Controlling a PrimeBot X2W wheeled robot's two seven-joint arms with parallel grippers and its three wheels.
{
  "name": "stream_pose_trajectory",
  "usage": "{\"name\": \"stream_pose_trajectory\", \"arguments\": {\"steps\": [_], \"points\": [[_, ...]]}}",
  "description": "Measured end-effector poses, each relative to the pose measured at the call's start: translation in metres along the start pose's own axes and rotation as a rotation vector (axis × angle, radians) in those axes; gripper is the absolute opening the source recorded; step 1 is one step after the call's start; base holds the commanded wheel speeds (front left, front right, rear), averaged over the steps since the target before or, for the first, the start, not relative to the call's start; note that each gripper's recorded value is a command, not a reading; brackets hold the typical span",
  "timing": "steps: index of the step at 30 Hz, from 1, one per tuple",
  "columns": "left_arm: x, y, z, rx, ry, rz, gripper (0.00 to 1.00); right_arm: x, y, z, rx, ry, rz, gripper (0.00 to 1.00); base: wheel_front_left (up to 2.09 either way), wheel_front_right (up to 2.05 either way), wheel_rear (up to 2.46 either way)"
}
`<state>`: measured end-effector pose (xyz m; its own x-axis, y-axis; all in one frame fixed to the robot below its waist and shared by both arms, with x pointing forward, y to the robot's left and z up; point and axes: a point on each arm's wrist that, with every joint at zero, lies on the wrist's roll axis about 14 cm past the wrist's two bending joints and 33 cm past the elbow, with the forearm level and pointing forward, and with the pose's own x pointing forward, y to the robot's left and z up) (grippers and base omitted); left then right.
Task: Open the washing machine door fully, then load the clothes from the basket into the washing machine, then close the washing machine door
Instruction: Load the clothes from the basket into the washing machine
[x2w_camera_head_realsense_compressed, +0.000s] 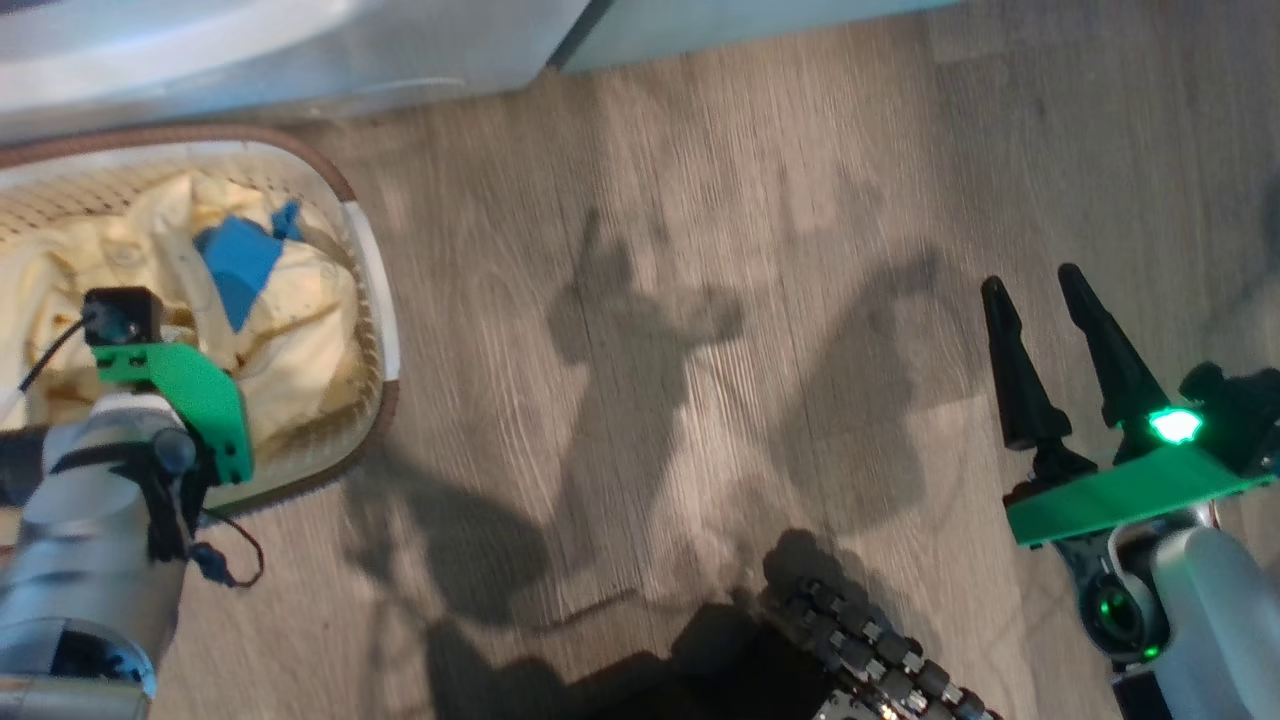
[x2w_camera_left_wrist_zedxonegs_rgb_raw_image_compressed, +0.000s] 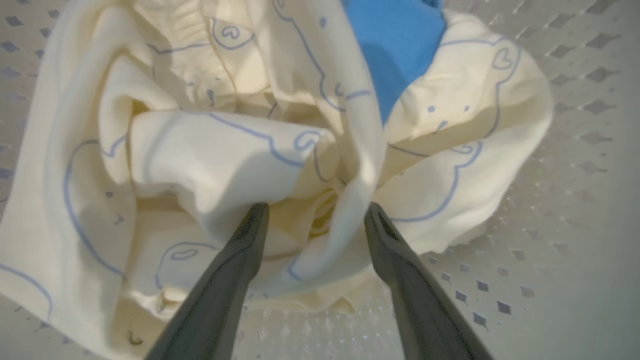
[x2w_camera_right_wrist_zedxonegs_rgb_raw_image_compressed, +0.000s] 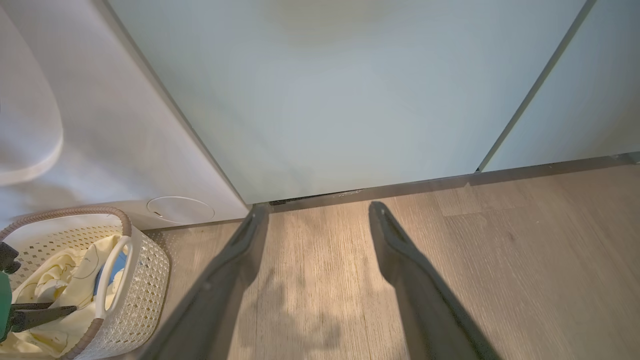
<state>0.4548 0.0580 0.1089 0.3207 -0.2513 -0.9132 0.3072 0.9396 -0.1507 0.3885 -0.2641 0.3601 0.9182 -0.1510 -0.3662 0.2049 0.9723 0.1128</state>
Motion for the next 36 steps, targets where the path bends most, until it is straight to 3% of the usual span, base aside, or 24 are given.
{"name": "stream_pose_trajectory", "arguments": {"steps": [12, 14, 16, 25, 36], "points": [[0.036, 0.014, -0.006, 0.001, 0.048, 0.049, 1.00, 0.013, -0.001, -0.026, -0.010, 0.070, -0.009, 1.00, 0.00, 0.00, 0.00], [0.038, 0.014, -0.007, -0.001, 0.050, 0.049, 0.41, 0.015, -0.001, -0.028, -0.011, 0.075, -0.008, 1.00, 0.00, 0.00, 0.00], [0.039, 0.015, -0.006, -0.005, 0.048, 0.049, 0.00, 0.017, 0.000, -0.027, -0.011, 0.073, -0.003, 1.00, 0.00, 0.00, 0.00], [0.018, 0.008, 0.013, -0.040, -0.034, 0.034, 0.00, 0.021, 0.008, -0.009, 0.000, 0.016, 0.024, 1.00, 0.00, 0.00, 0.00], [-0.045, -0.014, 0.029, -0.077, -0.179, -0.010, 0.00, -0.001, 0.016, 0.025, 0.022, -0.076, 0.061, 1.00, 0.00, 0.00, 0.00]]}}
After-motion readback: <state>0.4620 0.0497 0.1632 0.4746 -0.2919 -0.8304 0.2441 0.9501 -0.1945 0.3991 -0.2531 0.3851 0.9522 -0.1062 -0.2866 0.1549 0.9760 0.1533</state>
